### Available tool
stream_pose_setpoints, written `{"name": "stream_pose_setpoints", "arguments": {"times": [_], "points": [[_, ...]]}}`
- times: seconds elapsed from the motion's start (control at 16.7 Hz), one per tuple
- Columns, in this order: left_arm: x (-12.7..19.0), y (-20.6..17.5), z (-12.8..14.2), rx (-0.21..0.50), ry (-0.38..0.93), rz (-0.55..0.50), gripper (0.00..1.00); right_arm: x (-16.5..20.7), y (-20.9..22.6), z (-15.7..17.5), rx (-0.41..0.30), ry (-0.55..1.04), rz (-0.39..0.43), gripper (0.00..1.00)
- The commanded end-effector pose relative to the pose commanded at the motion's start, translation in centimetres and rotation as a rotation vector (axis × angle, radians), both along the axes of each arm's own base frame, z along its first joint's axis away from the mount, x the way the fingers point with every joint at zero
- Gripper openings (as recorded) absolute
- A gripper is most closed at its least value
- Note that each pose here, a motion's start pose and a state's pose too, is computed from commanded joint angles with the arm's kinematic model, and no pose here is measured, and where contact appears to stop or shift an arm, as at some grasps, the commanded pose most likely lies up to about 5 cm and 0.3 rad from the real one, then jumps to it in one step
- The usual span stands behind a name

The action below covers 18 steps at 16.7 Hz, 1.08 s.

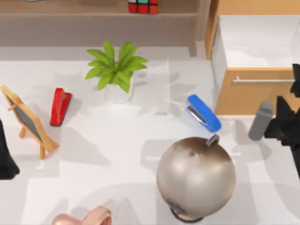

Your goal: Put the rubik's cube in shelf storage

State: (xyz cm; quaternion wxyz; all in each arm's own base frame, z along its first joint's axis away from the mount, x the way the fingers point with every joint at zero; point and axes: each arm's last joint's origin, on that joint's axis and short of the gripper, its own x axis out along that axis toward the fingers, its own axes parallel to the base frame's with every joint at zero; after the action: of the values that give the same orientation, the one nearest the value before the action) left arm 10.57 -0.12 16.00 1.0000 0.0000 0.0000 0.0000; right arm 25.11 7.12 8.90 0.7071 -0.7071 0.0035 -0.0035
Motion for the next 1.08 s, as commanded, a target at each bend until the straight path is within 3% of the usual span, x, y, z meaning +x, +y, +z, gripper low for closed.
{"name": "stream_pose_setpoints", "arguments": {"times": [0.3,1.08], "points": [[0.00,0.00,0.00,0.000,0.000,0.000,1.00,0.14,-0.02,0.01,0.000,0.000,0.000,1.00],[0.00,0.00,0.00,0.000,0.000,0.000,1.00,0.14,-0.02,0.01,0.000,0.000,0.000,0.02]]}}
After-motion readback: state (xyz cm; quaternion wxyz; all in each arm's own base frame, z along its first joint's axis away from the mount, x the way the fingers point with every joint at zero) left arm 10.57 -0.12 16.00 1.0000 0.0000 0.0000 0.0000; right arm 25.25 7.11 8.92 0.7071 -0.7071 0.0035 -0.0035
